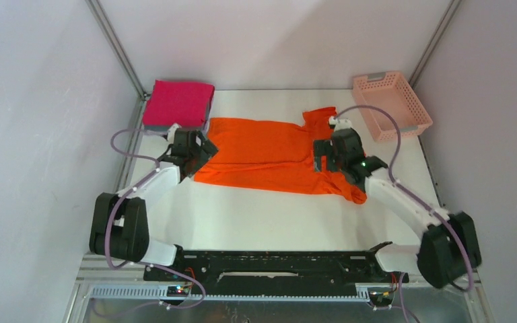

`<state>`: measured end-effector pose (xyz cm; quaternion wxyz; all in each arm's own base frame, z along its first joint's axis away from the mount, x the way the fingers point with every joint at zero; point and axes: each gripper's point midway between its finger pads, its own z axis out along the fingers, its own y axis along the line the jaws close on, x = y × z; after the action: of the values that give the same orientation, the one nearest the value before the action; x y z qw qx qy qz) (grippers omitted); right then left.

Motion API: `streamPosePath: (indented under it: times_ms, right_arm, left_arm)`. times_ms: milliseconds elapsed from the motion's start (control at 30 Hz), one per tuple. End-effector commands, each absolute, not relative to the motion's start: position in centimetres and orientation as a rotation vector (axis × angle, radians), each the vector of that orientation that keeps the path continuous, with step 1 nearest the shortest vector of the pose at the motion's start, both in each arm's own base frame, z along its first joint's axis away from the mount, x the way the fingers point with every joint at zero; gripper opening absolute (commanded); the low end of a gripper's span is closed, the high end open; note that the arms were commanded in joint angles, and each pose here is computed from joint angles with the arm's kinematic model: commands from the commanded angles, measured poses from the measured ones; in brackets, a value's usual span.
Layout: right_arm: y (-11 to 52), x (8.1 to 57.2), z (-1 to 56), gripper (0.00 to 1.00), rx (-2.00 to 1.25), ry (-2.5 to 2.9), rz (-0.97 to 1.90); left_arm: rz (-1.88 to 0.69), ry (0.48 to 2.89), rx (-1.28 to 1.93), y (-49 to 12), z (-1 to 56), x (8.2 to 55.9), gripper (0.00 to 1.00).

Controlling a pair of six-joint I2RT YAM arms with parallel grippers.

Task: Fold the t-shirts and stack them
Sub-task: Fold the T-shirt at the center of the board, then smooth out the T-shirt at the center of the board.

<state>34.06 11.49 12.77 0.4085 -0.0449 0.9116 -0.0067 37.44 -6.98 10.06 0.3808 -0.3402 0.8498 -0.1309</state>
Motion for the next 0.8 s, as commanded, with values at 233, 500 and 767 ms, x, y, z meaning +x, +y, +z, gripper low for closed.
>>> streamPosePath:
  times_ms: [233, 500, 767]
  right_arm:
    - [16.6, 27.9, 7.3, 1.00, -0.046, 2.498, 0.524]
    - [11.0, 34.0, 5.2, 1.00, 0.155, 2.456, 0.325]
    - [9.9, 34.5, 3.0, 0.99, 0.214, 2.534, 0.274]
  left_arm:
    - [-0.445, 2.310, -0.783, -9.9, 5.9, 37.4, 1.00]
    - [-0.369, 2.293, -0.791, -9.1, 6.1, 40.1, 1.00]
    - [-0.342, 2.287, -0.802, -8.6, 6.6, 41.3, 1.00]
